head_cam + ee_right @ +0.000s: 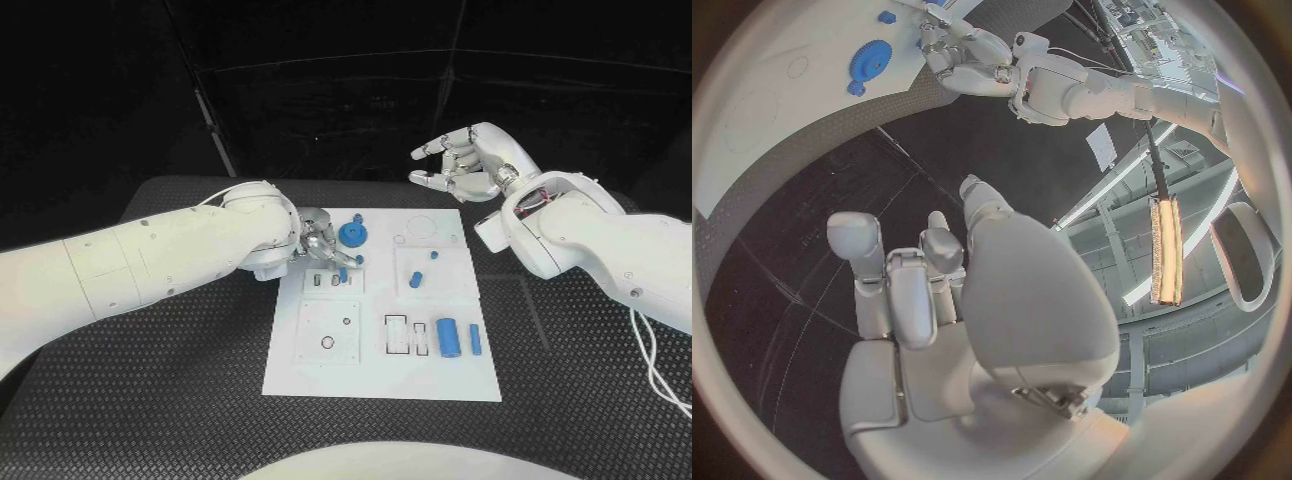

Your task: Assemble the parts on the task board

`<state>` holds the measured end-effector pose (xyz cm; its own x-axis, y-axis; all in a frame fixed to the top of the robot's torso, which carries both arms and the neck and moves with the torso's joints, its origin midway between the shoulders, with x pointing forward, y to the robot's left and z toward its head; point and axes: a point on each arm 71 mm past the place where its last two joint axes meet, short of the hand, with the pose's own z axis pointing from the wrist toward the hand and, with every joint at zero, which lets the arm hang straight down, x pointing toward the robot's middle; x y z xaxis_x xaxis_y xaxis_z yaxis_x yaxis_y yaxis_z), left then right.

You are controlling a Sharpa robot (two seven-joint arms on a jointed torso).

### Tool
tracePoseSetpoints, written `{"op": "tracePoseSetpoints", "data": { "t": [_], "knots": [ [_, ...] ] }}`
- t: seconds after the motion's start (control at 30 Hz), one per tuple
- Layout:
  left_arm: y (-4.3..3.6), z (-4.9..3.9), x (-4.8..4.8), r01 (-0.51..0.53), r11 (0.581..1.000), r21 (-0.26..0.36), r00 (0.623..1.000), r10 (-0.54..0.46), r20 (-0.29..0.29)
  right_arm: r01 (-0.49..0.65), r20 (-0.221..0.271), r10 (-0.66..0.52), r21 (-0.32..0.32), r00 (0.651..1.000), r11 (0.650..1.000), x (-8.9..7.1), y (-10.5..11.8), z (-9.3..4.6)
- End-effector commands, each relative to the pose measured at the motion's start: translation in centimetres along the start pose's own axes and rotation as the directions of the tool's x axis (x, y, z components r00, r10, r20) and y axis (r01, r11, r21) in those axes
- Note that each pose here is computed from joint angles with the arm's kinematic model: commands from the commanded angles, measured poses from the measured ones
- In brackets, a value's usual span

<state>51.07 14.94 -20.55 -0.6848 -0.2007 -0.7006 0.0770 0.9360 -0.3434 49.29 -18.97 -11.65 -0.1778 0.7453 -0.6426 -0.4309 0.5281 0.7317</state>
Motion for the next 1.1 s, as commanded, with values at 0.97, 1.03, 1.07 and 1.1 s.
{"op": "tracePoseSetpoints", "data": {
  "t": [0.97,1.03,1.07,1.1],
  "knots": [
    [-1.13,0.29,0.54,-0.060,0.998,0.003,0.996,0.060,-0.067,0.000,-0.021,0.000,0.008,1.000,1.000,0.23,-0.14,0.36],
    [-1.17,0.28,0.57,-0.061,0.998,0.004,0.996,0.061,-0.069,0.000,-0.021,0.000,0.009,1.000,1.000,0.23,-0.17,0.38],
    [-1.19,0.28,0.58,-0.062,0.998,0.004,0.996,0.062,-0.069,0.000,-0.021,0.000,0.009,1.000,1.000,0.23,-0.19,0.39],
    [-1.19,0.27,0.58,-0.062,0.998,0.004,0.996,0.062,-0.070,0.000,-0.021,0.000,0.009,1.000,1.000,0.23,-0.20,0.39]
  ]
}}
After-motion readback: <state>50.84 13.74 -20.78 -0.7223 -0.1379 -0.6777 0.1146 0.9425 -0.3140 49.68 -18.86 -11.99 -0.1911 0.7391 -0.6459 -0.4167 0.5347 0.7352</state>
